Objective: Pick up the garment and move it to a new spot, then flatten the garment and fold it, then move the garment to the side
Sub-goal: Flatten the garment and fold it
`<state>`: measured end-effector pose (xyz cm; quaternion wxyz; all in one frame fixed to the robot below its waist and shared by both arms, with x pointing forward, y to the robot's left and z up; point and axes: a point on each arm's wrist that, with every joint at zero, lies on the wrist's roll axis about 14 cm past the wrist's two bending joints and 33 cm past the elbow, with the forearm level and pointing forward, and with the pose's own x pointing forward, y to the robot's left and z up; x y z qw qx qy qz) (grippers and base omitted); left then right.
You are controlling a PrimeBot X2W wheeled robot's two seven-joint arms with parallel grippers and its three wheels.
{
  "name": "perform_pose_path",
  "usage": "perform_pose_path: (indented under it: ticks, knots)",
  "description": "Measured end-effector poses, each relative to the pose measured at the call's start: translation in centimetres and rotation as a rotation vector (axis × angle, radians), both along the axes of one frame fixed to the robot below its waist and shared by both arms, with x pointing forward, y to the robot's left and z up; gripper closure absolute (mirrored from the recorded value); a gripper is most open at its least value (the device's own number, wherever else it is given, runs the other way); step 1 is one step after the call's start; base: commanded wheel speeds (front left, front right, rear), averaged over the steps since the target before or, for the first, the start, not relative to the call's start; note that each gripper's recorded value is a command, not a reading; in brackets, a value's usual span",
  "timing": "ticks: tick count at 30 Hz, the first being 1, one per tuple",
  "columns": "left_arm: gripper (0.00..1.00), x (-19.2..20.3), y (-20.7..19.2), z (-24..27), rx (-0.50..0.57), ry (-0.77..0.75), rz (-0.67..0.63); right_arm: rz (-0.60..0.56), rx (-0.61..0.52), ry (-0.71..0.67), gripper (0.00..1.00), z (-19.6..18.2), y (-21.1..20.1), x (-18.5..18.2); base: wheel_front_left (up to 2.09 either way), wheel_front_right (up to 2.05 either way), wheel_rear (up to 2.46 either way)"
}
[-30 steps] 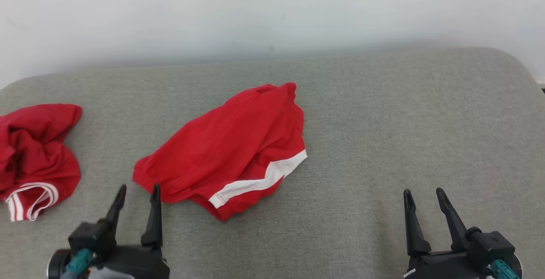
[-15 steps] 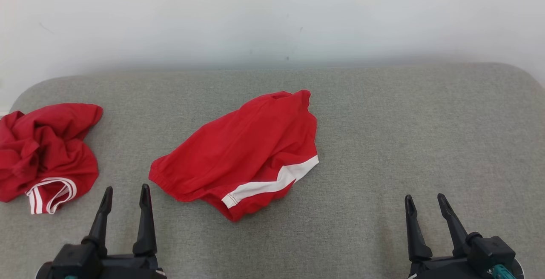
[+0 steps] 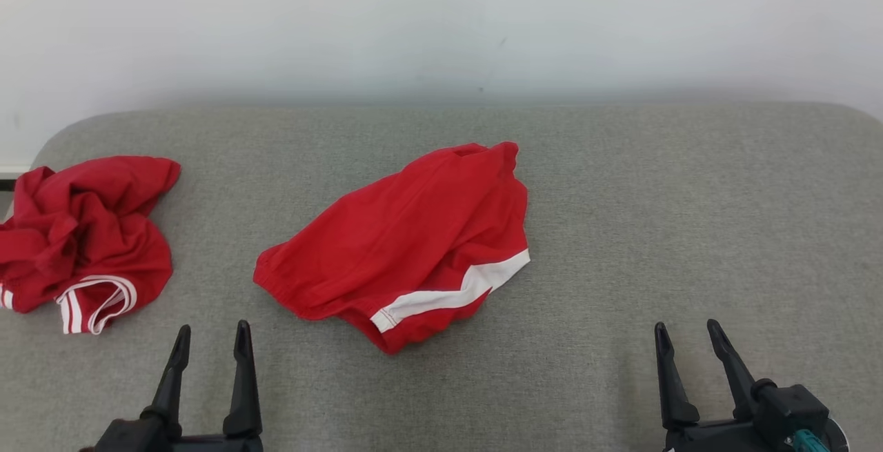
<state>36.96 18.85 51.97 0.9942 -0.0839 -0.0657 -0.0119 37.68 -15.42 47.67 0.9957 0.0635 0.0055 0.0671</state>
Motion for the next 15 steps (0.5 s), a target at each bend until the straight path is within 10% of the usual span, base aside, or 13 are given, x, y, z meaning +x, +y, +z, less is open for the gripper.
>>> perform_pose_path:
  ticks: [15]
  knots:
    - [0.00,-0.8,1.5,0.0,-0.038,0.004,0.049,0.262,-0.131,0.052,0.00,-1.2,6.6,7.0,0.00,0.00,0.00]
